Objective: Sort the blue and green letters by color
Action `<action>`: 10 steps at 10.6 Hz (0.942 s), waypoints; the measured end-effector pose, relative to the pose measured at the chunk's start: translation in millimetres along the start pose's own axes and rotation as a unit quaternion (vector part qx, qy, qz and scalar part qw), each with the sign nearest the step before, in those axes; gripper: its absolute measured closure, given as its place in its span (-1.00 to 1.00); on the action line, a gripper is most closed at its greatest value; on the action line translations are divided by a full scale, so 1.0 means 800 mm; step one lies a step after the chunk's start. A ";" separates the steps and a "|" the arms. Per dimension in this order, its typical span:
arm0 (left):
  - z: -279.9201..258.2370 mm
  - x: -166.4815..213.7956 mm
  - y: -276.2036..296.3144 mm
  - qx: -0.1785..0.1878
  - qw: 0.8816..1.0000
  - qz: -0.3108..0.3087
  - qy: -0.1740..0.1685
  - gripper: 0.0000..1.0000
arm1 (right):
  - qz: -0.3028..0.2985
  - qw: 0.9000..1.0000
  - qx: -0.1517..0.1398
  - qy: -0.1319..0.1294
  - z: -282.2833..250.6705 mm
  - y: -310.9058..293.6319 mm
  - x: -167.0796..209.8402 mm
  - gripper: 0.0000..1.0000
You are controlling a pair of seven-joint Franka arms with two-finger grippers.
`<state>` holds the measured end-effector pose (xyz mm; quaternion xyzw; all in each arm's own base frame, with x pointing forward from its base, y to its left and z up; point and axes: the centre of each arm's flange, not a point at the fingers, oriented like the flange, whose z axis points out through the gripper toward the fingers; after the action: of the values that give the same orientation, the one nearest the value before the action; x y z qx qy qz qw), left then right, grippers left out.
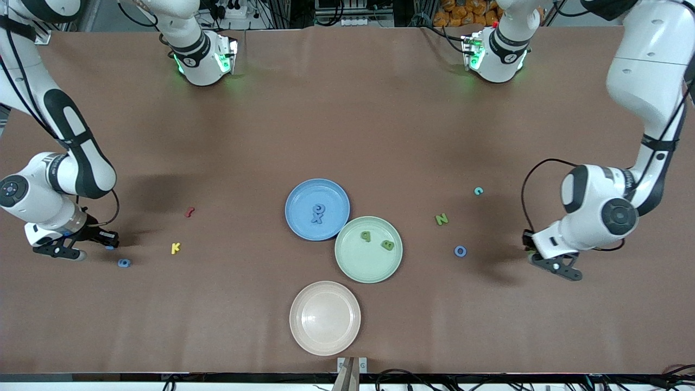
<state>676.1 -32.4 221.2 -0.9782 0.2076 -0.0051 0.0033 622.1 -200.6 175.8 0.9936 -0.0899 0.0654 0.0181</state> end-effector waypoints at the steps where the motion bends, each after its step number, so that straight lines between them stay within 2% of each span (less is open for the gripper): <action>1: -0.018 0.024 0.052 0.000 1.000 -0.028 0.003 0.45 | 0.018 1.000 0.009 -0.002 -0.004 -0.022 0.003 0.46; 3: -0.049 0.067 0.177 -0.014 0.994 -0.102 0.019 0.45 | 0.050 0.998 0.016 -0.025 -0.039 -0.093 0.014 0.46; 6: -0.058 0.094 0.349 -0.035 0.977 -0.209 0.026 0.45 | 0.079 0.997 0.016 -0.018 -0.096 -0.235 0.014 0.46; 8: -0.051 0.111 0.425 -0.055 0.967 -0.245 0.041 0.45 | 0.072 0.997 0.029 -0.019 -0.108 -0.328 -0.004 0.46; 10: -0.030 0.119 0.464 -0.079 0.959 -0.264 0.060 0.39 | 0.057 0.997 0.044 -0.020 -0.120 -0.423 -0.032 0.46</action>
<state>612.2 -410.4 243.2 -0.9933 -0.0584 -0.0482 -0.0878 646.4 141.0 259.0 0.9878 -0.1442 0.0508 -0.0310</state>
